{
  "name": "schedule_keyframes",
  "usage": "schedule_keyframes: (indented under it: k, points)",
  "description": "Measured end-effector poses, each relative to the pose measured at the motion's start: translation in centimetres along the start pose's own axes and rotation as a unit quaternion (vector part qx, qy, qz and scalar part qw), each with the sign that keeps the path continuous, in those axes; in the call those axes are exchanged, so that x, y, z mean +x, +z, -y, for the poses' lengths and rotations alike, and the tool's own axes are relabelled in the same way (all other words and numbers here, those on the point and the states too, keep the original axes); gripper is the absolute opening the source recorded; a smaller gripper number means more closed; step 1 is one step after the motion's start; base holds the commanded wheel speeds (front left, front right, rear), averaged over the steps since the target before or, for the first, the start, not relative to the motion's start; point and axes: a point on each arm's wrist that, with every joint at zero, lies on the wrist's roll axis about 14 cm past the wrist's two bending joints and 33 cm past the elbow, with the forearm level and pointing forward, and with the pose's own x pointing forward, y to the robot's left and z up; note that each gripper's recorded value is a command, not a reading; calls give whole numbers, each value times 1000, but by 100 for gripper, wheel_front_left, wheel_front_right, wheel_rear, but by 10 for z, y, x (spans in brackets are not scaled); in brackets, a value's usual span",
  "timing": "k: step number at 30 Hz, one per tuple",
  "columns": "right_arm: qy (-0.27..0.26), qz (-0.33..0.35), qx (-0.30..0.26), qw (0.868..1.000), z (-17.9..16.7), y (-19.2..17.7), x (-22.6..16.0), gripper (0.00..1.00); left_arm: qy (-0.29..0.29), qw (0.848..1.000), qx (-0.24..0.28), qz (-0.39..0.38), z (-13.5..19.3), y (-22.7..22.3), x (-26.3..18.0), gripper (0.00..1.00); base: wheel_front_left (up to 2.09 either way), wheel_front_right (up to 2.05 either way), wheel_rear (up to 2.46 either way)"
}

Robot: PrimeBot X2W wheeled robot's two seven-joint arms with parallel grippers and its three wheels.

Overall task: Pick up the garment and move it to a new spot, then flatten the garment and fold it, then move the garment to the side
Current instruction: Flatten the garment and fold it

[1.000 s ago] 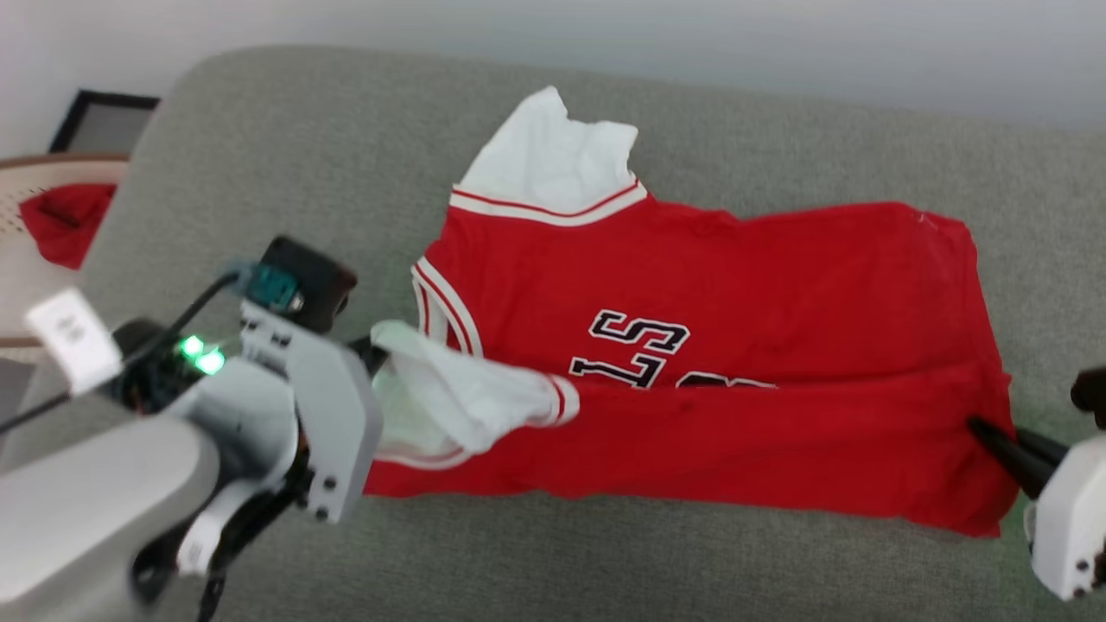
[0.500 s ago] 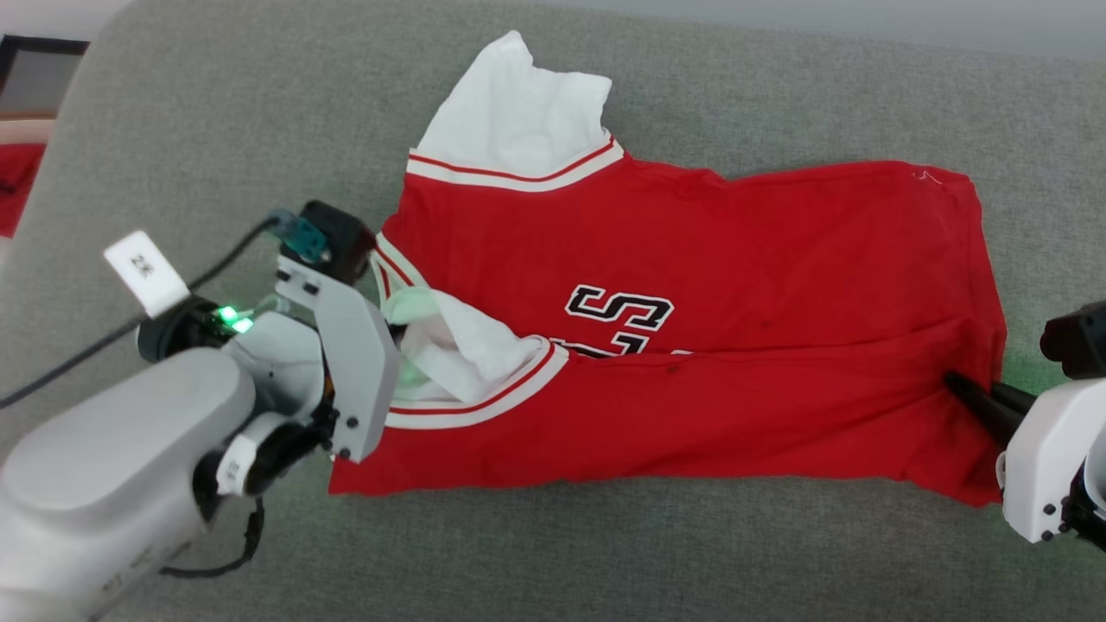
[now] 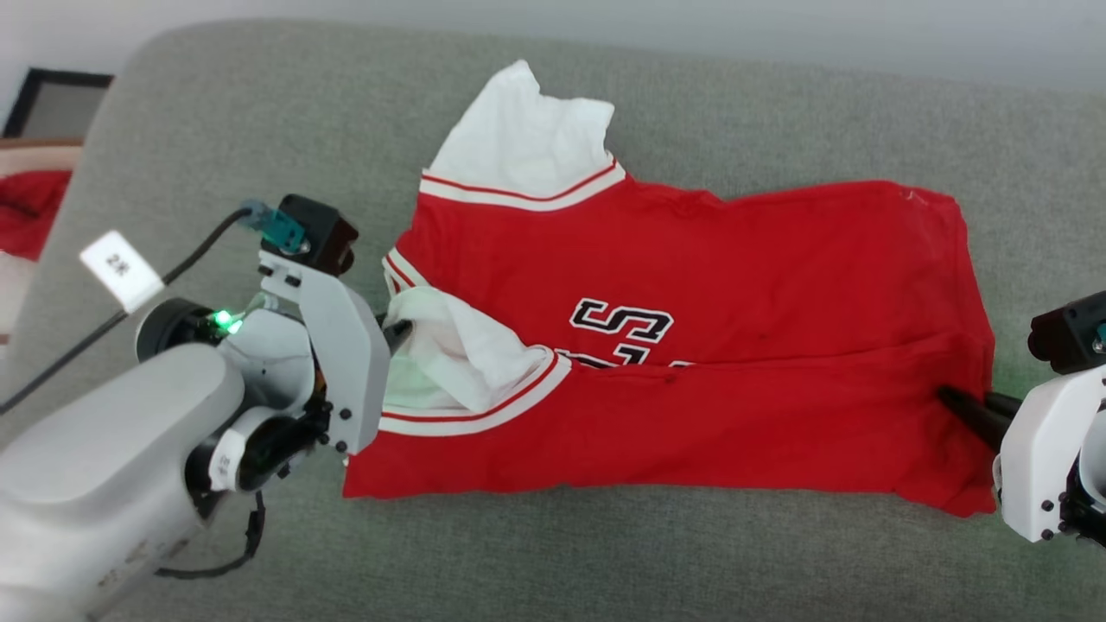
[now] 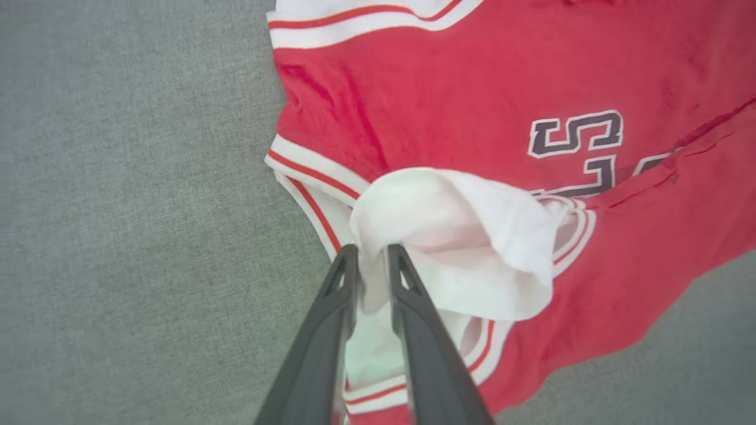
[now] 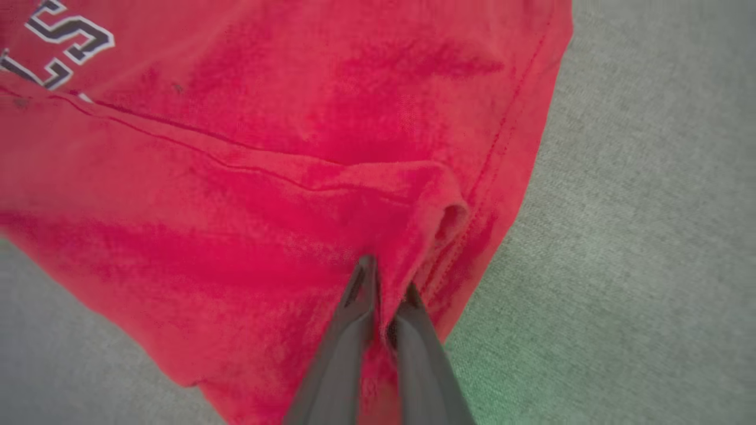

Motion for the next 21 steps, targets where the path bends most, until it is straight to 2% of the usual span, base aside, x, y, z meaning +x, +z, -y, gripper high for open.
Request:
schedule_keyframes:
  k: [3, 11, 15, 21]
  points:
    - [1, 9, -10, 1000, -3, 8, -7, 100, 3, 1000, 1, 23, 1, 7, -11, 100, 0, 0, 0]
    - [-8, 71, -35, 997, -12, 33, -31, 100, 14, 995, 3, 103, 7, 27, -48, 100, 0, 0, 0]
    - [-19, 132, -57, 989, -19, 54, -49, 100, 18, 990, -9, 141, 14, 28, -70, 100, 0, 0, 0]
    - [-29, 204, -68, 976, -27, 72, -72, 100, 29, 987, -22, 157, 18, 21, -90, 100, 0, 0, 0]
